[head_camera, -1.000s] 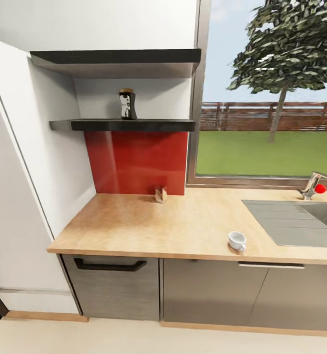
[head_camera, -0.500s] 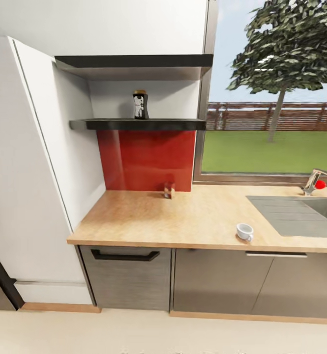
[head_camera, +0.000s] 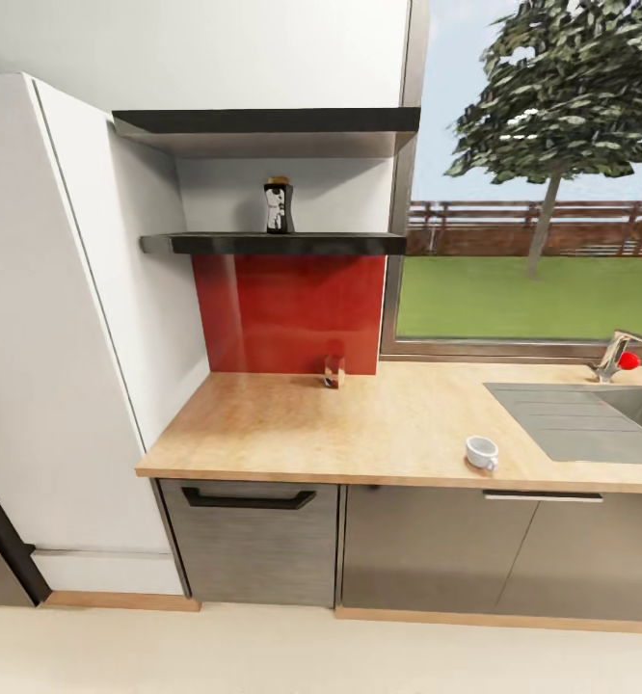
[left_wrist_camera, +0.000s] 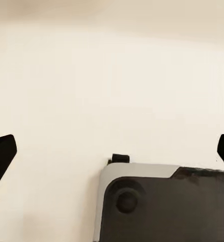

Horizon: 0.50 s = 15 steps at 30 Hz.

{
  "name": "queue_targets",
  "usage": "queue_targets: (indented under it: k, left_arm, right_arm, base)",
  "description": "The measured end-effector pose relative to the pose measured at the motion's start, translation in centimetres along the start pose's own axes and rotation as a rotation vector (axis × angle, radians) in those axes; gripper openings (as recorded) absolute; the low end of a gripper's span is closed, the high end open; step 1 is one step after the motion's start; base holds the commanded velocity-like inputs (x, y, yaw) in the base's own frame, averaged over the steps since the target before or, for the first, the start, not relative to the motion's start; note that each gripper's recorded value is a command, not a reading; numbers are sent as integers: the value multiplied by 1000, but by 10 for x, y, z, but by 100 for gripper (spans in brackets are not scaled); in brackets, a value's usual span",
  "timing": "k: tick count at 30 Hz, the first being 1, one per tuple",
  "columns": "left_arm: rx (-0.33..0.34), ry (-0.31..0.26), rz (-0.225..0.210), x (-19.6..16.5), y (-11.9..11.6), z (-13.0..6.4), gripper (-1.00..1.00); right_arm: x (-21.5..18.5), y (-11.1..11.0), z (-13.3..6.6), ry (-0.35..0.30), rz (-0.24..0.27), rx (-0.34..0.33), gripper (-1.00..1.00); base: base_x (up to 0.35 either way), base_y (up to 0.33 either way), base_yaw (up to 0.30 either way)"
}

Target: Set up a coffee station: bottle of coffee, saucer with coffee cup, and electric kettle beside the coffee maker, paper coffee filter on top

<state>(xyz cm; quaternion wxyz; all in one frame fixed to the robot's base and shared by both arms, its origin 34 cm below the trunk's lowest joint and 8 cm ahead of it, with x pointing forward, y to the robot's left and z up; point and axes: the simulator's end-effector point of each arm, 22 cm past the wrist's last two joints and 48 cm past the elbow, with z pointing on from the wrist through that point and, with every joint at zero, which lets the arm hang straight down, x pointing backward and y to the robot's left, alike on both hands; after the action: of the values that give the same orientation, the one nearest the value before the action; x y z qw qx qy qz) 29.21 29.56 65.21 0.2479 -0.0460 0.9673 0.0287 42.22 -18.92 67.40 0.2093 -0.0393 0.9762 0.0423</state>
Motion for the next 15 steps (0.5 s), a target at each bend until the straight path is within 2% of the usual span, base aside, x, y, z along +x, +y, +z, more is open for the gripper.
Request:
queue_targets:
  k: [3, 4, 5, 6, 9, 10, 11, 15]
  left_arm:
    - [21, -183, -2, -84, -10, 5, 100]
    - [26, -219, -4, -101, -12, 4, 100]
    - [40, -320, -10, -150, -20, -1, 100]
    - [60, -486, -18, -231, -30, -20, 100]
    - [83, -692, -30, -335, -41, -58, 100]
    - [99, -774, -28, -386, -48, -81, 100]
    - [110, -818, -25, -418, -53, -96, 100]
    - [130, -868, -19, -491, -65, -130, 100]
  right_arm:
    - [0, 0, 0, -1, 0, 1, 100]
    - [0, 0, 0, -1, 0, 1, 100]
    - [0, 0, 0, 0, 0, 1, 100]
    - [0, 0, 0, 0, 0, 0, 100]
    - [0, 0, 0, 0, 0, 0, 100]
    - [0, 0, 0, 0, 0, -1, 100]
    - [0, 0, 0, 0, 0, -1, 100]
    - [0, 0, 0, 0, -1, -1, 100]
  base:
    - [0, 0, 0]
    - [0, 0, 0]
    - [0, 0, 0]
    - [0, 0, 0]
    - [0, 0, 0]
    - [0, 0, 0]
    - [0, 0, 0]
    - [0, 0, 0]
